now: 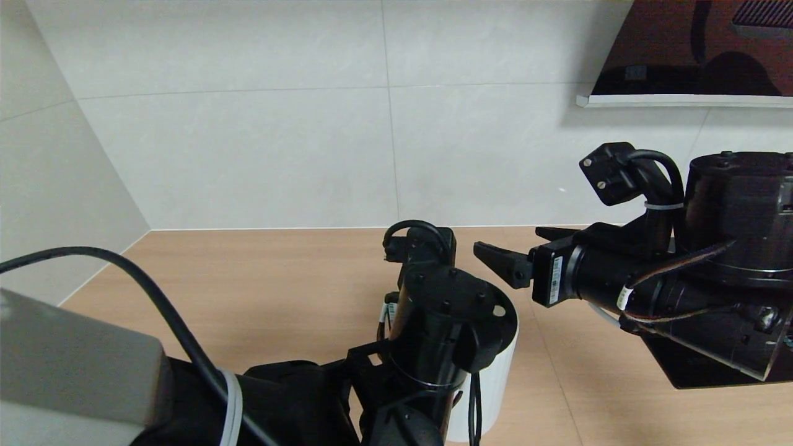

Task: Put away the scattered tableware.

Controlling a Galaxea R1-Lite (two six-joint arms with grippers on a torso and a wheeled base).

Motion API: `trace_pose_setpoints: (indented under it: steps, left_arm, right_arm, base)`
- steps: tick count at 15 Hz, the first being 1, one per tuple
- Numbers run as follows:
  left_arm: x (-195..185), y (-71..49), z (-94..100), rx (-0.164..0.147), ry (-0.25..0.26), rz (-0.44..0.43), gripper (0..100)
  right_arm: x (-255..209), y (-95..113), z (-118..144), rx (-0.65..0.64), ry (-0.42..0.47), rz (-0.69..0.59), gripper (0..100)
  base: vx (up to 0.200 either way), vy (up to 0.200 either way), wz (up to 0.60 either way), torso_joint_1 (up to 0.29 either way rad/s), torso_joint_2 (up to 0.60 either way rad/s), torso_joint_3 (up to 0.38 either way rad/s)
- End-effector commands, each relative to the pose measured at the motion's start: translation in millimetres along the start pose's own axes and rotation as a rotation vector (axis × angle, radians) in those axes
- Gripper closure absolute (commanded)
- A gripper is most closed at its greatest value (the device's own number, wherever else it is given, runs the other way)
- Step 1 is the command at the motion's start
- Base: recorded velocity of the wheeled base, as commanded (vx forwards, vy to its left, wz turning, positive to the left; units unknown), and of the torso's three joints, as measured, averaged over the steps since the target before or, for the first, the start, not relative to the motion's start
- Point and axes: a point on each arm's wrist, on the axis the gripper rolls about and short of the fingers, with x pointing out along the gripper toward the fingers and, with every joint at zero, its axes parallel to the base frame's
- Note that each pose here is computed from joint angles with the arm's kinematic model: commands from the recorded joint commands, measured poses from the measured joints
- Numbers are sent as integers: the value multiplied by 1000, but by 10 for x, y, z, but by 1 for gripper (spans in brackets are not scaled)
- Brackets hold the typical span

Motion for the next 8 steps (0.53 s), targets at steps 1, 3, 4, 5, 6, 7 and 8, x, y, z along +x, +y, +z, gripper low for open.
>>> trace_pose_setpoints:
  steps: [1, 3, 4, 5, 6, 7, 8]
  left_arm:
    - [-16, 7, 22, -4, -4, -1, 0]
    - [-26, 16, 26, -4, -4, -1, 0]
    - [-34, 18, 42, -7, -8, -2, 0]
    - [-51, 30, 52, -8, -8, -4, 0]
    - [-81, 47, 87, -13, -13, -5, 0]
    - [-136, 76, 152, -20, -24, -11, 0]
    - [-174, 98, 189, -22, -29, -14, 0]
  right_arm:
    - [0, 1, 2, 1, -1, 0, 0]
    - [0, 1, 2, 1, -1, 0, 0]
    - [0, 1, 2, 1, -1, 0, 0]
    - [0, 1, 2, 1, -1, 0, 0]
    - [0, 1, 2, 1, -1, 0, 0]
    - [-4, 1, 6, 0, -3, 0, 0]
    - [-4, 1, 6, 0, -3, 0, 0]
  base:
    - [0, 0, 0, 0, 0, 0]
    - [0, 0, 0, 0, 0, 0]
    - [0, 0, 0, 0, 0, 0]
    - [0, 0, 0, 0, 0, 0]
    - [0, 0, 0, 0, 0, 0]
    - [0, 0, 0, 0, 0, 0]
    - [0, 0, 0, 0, 0, 0]
